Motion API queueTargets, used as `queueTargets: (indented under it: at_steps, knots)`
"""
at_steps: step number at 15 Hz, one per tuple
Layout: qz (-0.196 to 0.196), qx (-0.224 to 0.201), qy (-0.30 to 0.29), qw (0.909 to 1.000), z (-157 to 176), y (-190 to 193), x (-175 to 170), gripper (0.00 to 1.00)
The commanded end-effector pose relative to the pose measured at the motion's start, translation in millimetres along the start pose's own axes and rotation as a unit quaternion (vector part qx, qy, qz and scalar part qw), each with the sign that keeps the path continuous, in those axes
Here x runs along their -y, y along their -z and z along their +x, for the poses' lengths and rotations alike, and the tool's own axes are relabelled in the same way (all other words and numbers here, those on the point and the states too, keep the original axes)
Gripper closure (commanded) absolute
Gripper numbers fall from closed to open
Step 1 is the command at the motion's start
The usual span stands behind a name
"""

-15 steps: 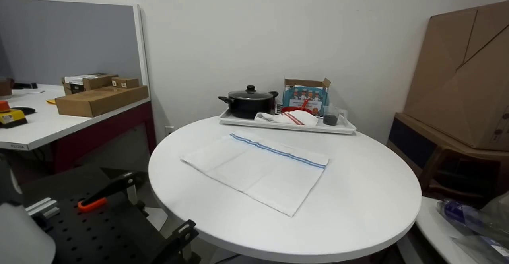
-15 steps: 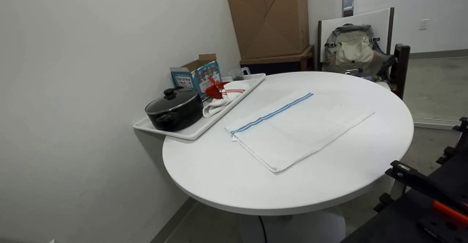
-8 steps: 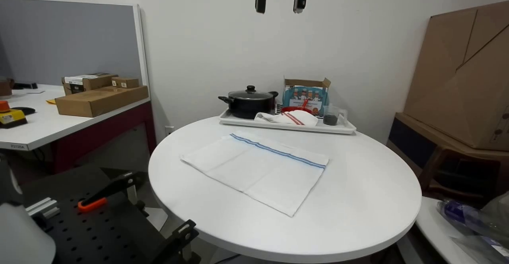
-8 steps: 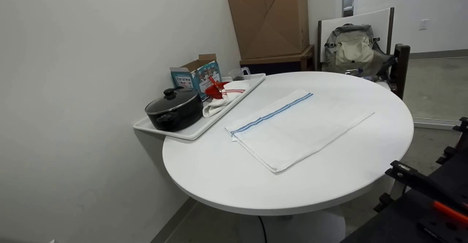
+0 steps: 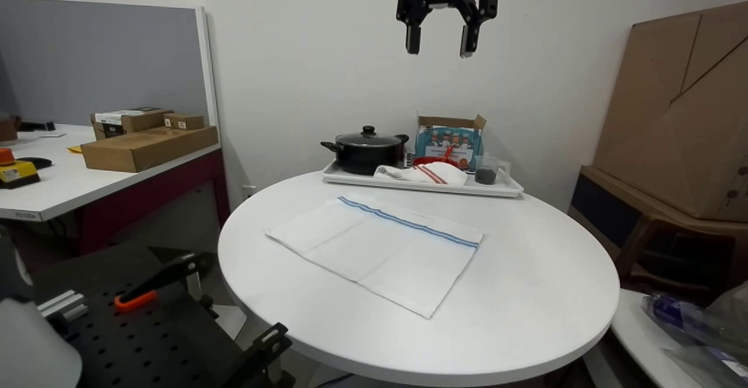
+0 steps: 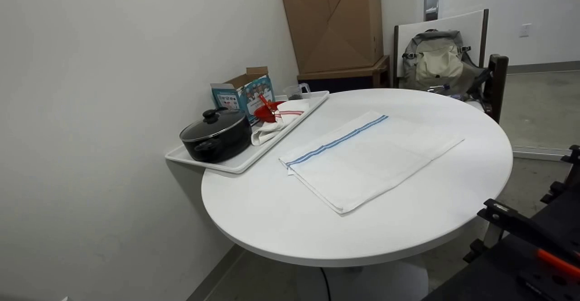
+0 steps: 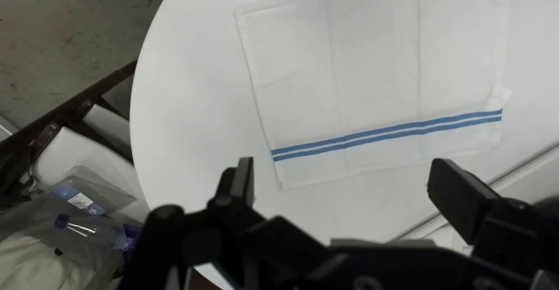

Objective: Fold the towel three times

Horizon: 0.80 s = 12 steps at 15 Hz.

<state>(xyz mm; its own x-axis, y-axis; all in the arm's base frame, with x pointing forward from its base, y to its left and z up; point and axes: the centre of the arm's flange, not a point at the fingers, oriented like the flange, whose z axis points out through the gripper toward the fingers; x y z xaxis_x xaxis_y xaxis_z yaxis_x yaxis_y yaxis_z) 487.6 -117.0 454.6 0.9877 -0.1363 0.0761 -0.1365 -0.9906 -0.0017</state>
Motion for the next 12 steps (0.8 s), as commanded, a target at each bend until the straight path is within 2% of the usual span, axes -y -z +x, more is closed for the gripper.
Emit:
queueTargets:
  at_steps: [1, 7, 12]
  knots:
    - [0.015, -0.02, -0.038, 0.999, 26, -16, -18, 0.0]
    - [0.05, -0.012, -0.083, 0.9952, 43, -72, -29, 0.0]
    - [0.036, 0.026, -0.087, 0.9952, 38, -133, -31, 0.0]
